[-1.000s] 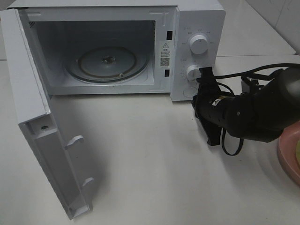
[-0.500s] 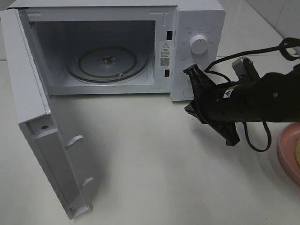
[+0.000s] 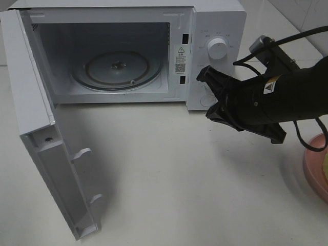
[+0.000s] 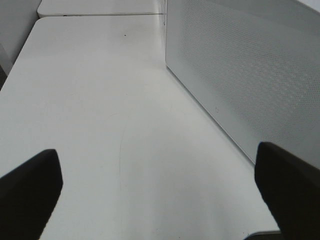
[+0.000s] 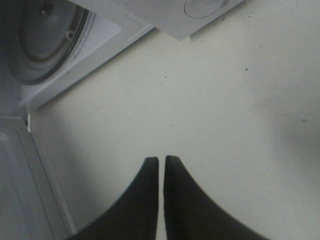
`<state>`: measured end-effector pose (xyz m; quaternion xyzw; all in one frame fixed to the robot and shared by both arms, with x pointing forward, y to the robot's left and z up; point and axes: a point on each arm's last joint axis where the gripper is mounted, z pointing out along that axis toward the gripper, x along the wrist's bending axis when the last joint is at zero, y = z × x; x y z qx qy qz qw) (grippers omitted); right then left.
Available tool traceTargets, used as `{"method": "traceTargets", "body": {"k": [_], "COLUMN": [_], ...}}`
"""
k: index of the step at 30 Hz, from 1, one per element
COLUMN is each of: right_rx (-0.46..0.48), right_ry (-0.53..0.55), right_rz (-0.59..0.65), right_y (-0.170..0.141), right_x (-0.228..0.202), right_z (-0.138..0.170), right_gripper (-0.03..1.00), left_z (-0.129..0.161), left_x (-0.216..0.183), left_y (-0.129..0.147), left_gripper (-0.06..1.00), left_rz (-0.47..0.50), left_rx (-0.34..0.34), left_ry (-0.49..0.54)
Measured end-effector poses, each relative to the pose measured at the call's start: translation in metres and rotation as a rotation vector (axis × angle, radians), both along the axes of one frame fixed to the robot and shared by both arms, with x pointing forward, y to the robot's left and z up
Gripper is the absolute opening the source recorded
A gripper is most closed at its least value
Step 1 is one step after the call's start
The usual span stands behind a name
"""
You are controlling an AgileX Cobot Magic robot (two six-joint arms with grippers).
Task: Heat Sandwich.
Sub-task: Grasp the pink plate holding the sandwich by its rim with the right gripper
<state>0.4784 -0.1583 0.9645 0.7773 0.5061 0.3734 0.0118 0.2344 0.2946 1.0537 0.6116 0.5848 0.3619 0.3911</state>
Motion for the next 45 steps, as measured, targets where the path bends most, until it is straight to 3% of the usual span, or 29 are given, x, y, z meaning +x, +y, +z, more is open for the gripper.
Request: {"method": "traceTargets", "body": {"k": [12,15,16,21,25,29,35,45], "right_rx": [-0.193,-0.259,-0.303,-0.362,-0.467,-0.493,-0.523,-0.608], "right_ry": [-0.037,-0.03,-0.015,0.015,0.048,0.041,0.076,0.196], "right_rz": [0.205,0.254,0.286,0.341,0.471,0.513,0.537,0.407], "right_y": [-0.016,-0.023,-0.026,-0.03,-0.034,-0.035,-0.039,-0.08], "right_x": [-0.027,-0.036,-0.041,-0.046,-0.053,-0.054,-0.055,-0.041], "right_z": [0.031,0.038,0.04,0.039,0.036,0.037,0.036,0.046], "right_gripper": [0.16,0.26,0.35,0.47,0.75,0.83,0.84,0.84], "left_z": [0.0,0.0,0.0,0.0,0.0,0.0,0.0,0.0], "left_x": [0.0,0.0,0.0,0.0,0.0,0.0,0.0,0.0], "left_y": [0.0,0.0,0.0,0.0,0.0,0.0,0.0,0.0], "left_gripper": [0.99,0.99,0.99,0.99,0.99,0.99,0.99,0.99], "left_rz": [0.0,0.0,0.0,0.0,0.0,0.0,0.0,0.0], "left_rx": [0.0,0.0,0.0,0.0,0.0,0.0,0.0,0.0], "left_ry": [0.0,0.0,0.0,0.0,0.0,0.0,0.0,0.0]}}
